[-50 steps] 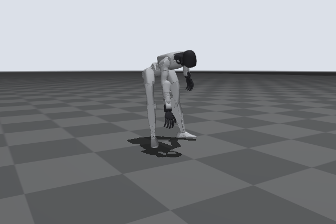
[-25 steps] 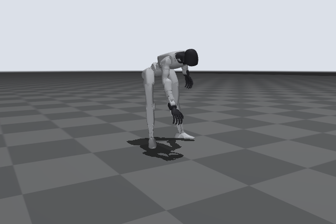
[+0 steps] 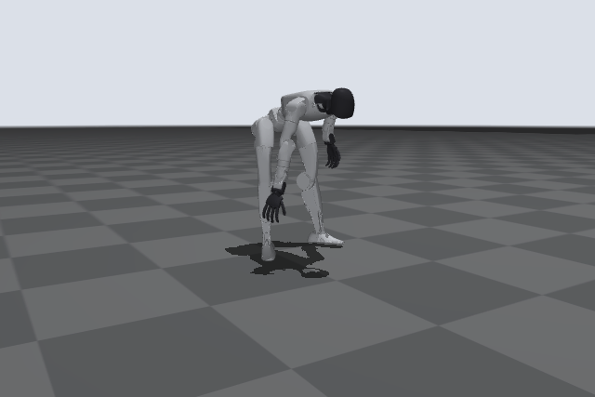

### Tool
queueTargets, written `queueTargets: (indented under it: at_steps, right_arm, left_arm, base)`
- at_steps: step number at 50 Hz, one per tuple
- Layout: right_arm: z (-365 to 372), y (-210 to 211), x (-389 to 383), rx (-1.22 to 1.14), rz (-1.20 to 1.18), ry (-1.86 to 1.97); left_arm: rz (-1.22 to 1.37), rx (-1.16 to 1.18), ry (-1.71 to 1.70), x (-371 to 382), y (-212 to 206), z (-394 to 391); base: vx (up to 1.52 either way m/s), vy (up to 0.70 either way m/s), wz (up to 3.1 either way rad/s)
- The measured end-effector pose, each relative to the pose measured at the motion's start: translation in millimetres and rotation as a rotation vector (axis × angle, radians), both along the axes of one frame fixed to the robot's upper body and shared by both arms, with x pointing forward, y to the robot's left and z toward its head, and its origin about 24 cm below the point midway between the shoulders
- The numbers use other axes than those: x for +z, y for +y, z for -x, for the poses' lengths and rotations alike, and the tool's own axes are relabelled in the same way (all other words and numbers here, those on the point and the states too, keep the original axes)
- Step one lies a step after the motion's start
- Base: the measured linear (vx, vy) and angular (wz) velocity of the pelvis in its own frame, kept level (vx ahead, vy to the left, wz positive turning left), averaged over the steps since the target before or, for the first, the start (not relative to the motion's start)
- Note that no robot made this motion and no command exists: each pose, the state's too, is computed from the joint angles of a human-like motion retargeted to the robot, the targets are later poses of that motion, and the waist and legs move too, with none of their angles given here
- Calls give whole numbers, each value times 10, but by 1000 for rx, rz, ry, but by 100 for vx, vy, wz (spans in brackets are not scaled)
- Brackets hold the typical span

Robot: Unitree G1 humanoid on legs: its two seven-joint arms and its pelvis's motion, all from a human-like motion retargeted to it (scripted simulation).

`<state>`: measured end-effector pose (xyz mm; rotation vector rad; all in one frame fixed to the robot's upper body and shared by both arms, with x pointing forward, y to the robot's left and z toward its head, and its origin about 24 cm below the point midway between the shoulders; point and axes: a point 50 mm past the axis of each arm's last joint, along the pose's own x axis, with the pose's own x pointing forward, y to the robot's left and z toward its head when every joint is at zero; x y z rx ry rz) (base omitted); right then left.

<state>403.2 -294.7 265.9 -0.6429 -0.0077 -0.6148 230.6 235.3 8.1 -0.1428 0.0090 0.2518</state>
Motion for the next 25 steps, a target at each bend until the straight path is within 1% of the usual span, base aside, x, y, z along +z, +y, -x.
queueTargets:
  at_steps: [3, 5, 8, 10, 13, 15, 17, 20, 23, 25]
  right_arm:
    - [-139, 518, -567, 145, 114, 87]
    - [-178, 1051, -915, 328, 185, 152]
    - [-55, 1706, -1264, 553, 284, 140]
    - [60, 2041, -1361, 680, 322, 109]
    - [289, 2378, -1498, 815, 296, 45]
    - [427, 2330, -1570, 827, 287, -7]
    - [530, 2321, -1602, 848, 191, -34]
    - [618, 2268, -1652, 862, 120, -20]
    - [677, 2093, -1655, 848, 80, -34]
    - [707, 2004, -1630, 838, 56, -63]
  left_arm:
    - [-112, -28, -22, 110, -99, -130]
    - [-239, -63, -54, 209, -111, -220]
    - [-308, -42, -109, 353, -107, -348]
    - [-335, -34, -142, 455, -162, -475]
    - [-380, -11, -150, 550, -191, -687]
    - [-480, 3, -84, 500, -240, -834]
    - [-542, 3, -20, 467, -312, -1003]
    - [-568, 48, 83, 460, -379, -1225]
    - [-645, 17, 140, 452, -467, -1332]
    - [-751, -31, 121, 527, -542, -1407]
  base:
    - [11, -6, -15]
    - [12, 5, -43]
    - [11, 12, -49]
    - [10, 18, -44]
    - [16, 24, -20]
    - [28, 39, -18]
    - [33, 44, 20]
    - [29, 36, 37]
    - [21, 10, 22]
    - [12, -7, 47]
